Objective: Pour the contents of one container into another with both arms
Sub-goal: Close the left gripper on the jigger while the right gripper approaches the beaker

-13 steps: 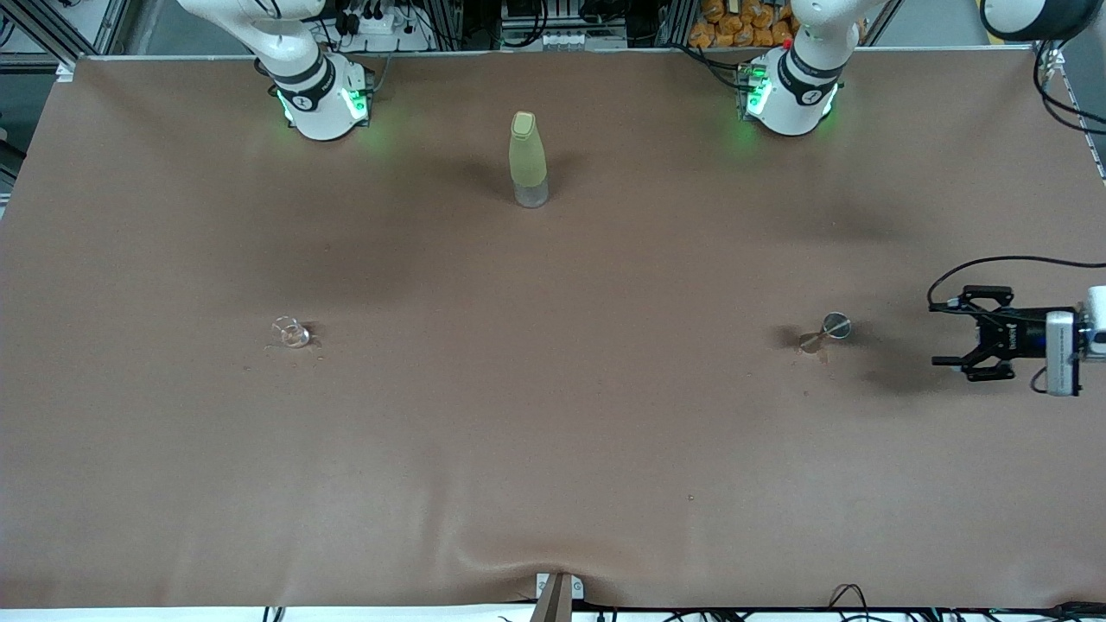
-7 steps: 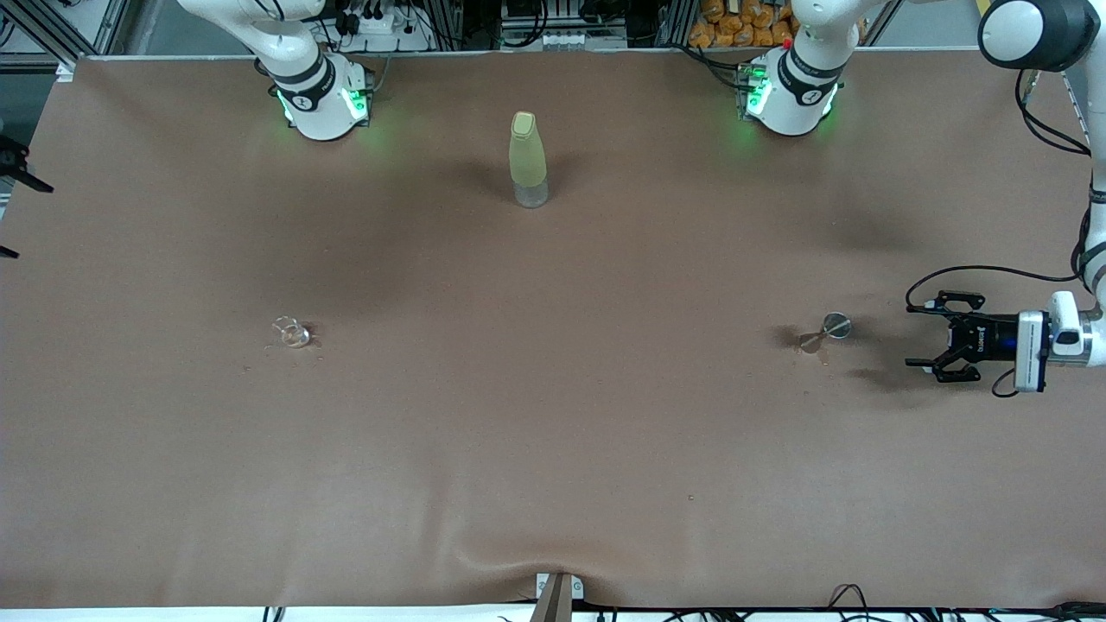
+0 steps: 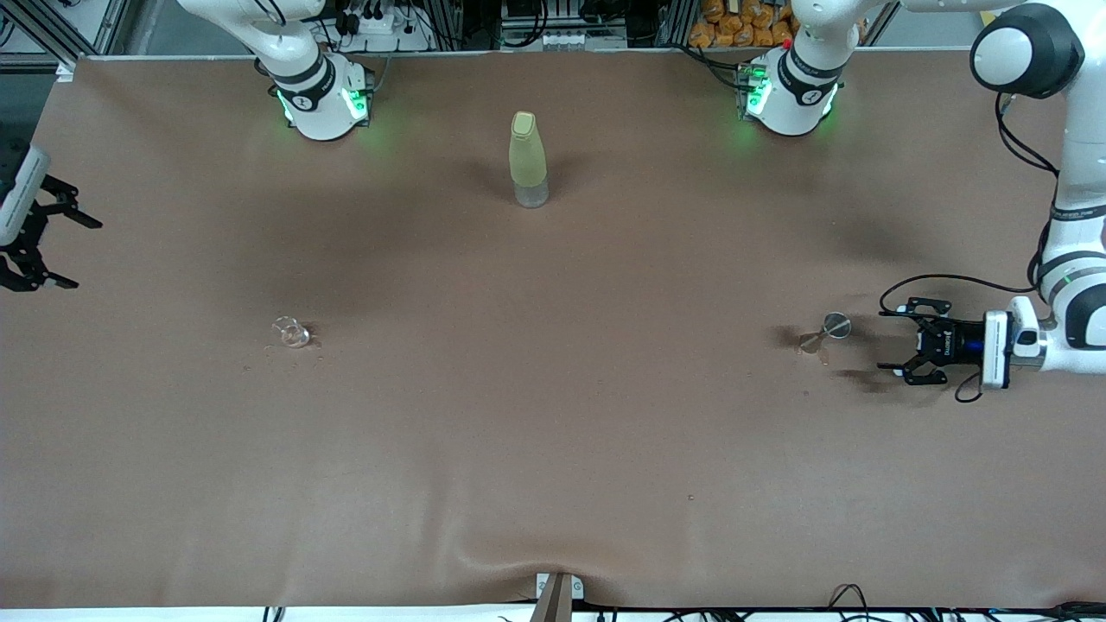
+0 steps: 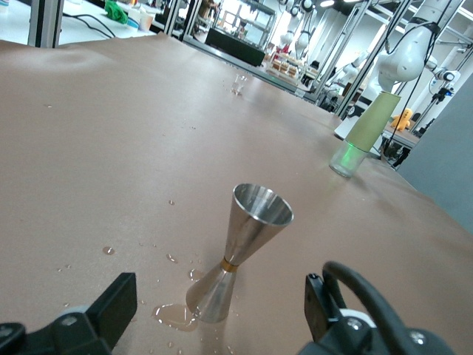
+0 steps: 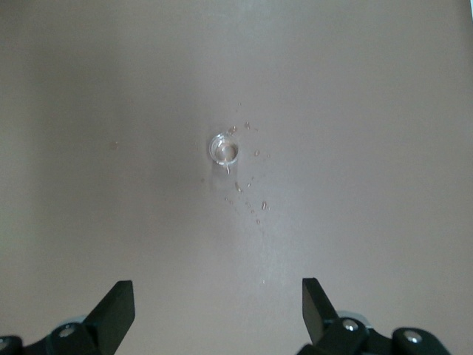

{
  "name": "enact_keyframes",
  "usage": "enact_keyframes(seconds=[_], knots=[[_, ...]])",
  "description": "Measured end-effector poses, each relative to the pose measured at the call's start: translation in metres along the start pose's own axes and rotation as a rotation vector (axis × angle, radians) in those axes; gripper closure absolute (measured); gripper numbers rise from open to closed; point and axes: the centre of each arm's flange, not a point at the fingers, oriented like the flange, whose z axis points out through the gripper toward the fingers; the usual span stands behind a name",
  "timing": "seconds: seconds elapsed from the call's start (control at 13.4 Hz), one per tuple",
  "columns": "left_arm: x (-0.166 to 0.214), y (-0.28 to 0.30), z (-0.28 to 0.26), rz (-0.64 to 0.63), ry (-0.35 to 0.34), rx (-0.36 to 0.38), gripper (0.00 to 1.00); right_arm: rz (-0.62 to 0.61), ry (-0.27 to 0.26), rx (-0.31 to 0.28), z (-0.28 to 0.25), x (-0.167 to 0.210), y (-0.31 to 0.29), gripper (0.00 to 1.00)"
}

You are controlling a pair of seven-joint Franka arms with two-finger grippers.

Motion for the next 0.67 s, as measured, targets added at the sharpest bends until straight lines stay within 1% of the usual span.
enact_keyframes(seconds=[0.15, 0.3, 0.45, 0.67], knots=[[-0.008, -0.003, 0.007, 0.009, 0.036, 0.003, 0.00, -0.014, 0.043, -0.004, 0.017, -0.008, -0.003, 0.00], [-0.014, -0.006, 0.016, 0.006, 0.085, 0.011, 0.00, -0.025, 0.100, -0.001, 0.039, -0.018, -0.004, 0.00], [-0.014, -0.008, 0.025, 0.013, 0.098, 0.004, 0.00, -0.033, 0.158, 0.005, 0.064, -0.033, -0.003, 0.00], [-0.015, -0.012, 0.043, 0.057, 0.114, -0.014, 0.00, -0.059, 0.247, 0.006, 0.104, -0.055, 0.000, 0.00]])
